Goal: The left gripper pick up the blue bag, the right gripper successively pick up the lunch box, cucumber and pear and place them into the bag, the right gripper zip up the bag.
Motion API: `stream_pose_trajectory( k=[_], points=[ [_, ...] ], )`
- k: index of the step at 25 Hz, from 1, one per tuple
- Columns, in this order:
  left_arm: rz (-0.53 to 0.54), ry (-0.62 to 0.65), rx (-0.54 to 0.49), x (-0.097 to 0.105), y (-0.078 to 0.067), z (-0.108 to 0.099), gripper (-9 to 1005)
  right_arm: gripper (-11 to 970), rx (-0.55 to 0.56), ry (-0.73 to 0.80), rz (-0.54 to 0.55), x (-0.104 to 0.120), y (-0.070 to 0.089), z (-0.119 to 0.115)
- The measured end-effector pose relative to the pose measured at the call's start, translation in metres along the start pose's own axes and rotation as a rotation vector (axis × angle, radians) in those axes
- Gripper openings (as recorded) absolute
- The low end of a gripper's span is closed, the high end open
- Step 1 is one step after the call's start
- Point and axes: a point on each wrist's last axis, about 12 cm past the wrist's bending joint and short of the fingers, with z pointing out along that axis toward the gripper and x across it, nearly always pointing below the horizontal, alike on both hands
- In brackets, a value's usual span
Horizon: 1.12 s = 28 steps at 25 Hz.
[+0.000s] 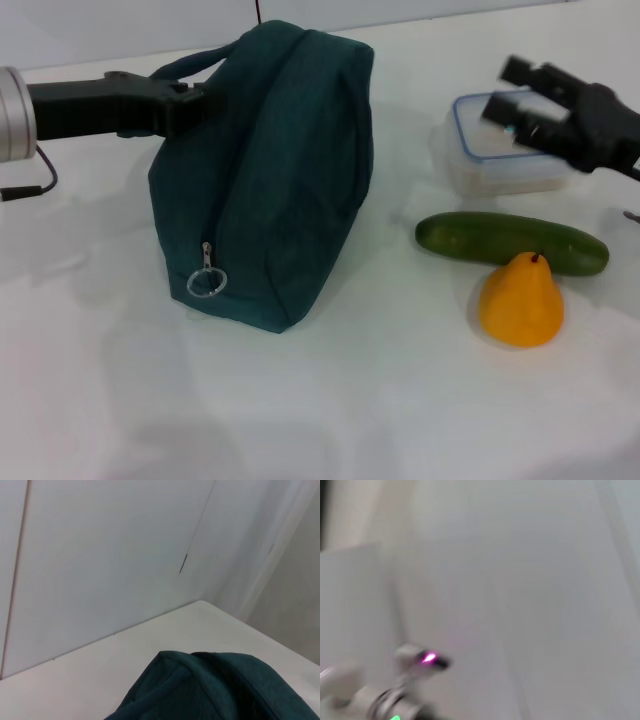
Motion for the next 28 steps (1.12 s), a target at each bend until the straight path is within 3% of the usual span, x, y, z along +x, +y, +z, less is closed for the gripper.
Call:
stream_pose_trajectory(
  k=[7,11,14,20,28],
  points=[
    [0.015,0.011,0.032,0.002,-0.004,0.007,59,871,0.397,-0.3,0.281,0.038,-0.003,-0.028],
    [0.033,0.02,0.042,0.005,-0.003,0.012,54,871,0.539,-0.416,0.381,0.044,-0.006,-0.051],
    [0.033,0.026,0.05,0.005,-0.004,0.015,53,871,0.63,-0.469,0.536,0.048,-0.015,-0.063],
    [0.044,0.037,0.057,0.004,-0.005,0.015,53,872,0.733,-0.513,0.717,0.052,-0.03,-0.073],
    [0.077,0.06,0.052,0.002,-0.005,0.017,52,871,0.764,-0.468,0.857,0.058,-0.043,-0.056]
  ],
)
